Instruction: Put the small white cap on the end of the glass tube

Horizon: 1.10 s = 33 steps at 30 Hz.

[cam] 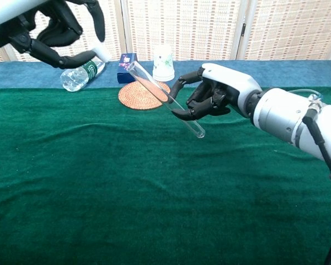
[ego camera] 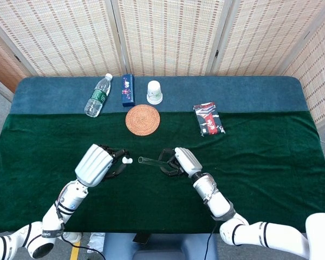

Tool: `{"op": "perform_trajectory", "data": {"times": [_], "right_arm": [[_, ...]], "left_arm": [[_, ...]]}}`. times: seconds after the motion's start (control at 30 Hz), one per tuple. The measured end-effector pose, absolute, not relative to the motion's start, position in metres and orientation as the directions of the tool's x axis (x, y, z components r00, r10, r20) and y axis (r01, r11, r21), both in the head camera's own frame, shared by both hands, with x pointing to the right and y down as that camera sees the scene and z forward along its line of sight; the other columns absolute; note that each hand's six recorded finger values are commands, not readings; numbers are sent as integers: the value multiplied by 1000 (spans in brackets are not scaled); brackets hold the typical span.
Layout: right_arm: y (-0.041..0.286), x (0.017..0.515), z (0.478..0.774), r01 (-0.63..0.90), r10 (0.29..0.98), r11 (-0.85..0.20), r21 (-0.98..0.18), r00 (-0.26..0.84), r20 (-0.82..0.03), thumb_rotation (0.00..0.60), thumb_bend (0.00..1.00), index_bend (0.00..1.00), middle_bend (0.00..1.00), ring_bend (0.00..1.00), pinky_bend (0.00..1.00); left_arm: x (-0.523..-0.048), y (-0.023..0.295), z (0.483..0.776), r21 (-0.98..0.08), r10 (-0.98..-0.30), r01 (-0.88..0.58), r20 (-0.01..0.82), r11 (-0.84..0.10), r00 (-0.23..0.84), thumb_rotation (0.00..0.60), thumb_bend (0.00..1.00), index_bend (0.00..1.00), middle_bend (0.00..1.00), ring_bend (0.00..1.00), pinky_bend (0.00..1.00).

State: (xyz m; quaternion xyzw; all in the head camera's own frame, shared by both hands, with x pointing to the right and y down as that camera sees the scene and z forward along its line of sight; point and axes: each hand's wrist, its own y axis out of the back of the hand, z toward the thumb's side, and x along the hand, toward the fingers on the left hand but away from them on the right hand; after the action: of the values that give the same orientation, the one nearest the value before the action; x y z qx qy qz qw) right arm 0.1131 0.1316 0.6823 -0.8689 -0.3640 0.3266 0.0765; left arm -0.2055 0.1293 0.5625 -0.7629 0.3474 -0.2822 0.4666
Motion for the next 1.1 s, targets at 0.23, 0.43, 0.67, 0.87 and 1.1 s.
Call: {"op": "perform_trajectory", "data": {"times": [0.23,0.43,0.67,0.87,1.1], "right_arm": [[133,109,681,585,680,-726,-362,530,-507,600,543,854,1000,1000,1000],[135,107,680,585,677,-729,-356,537,-503,600,543,854,1000,1000,1000],[135,104,679,592,680,-726,-349,540,-496,600,544,854,1000,1000,1000],[135,102,679,597,682,-724,-346,542,-490,600,544,854,1000,1000,1000],[135,98,679,605,685,-720,-340,542,-487,600,544,854,1000,1000,1000]], "left_arm": [[-199,129,566,-904,-791,-270,110,-331,602,600,491,594,964,878,832],[-199,127,567,-901,-799,-280,111,-332,591,600,491,595,964,878,832],[-200,126,567,-898,-800,-284,113,-336,589,600,491,595,964,878,832],[-199,127,568,-894,-801,-290,115,-341,588,600,492,594,964,878,832],[-198,127,567,-886,-801,-303,116,-350,587,600,491,595,964,878,832]]}}
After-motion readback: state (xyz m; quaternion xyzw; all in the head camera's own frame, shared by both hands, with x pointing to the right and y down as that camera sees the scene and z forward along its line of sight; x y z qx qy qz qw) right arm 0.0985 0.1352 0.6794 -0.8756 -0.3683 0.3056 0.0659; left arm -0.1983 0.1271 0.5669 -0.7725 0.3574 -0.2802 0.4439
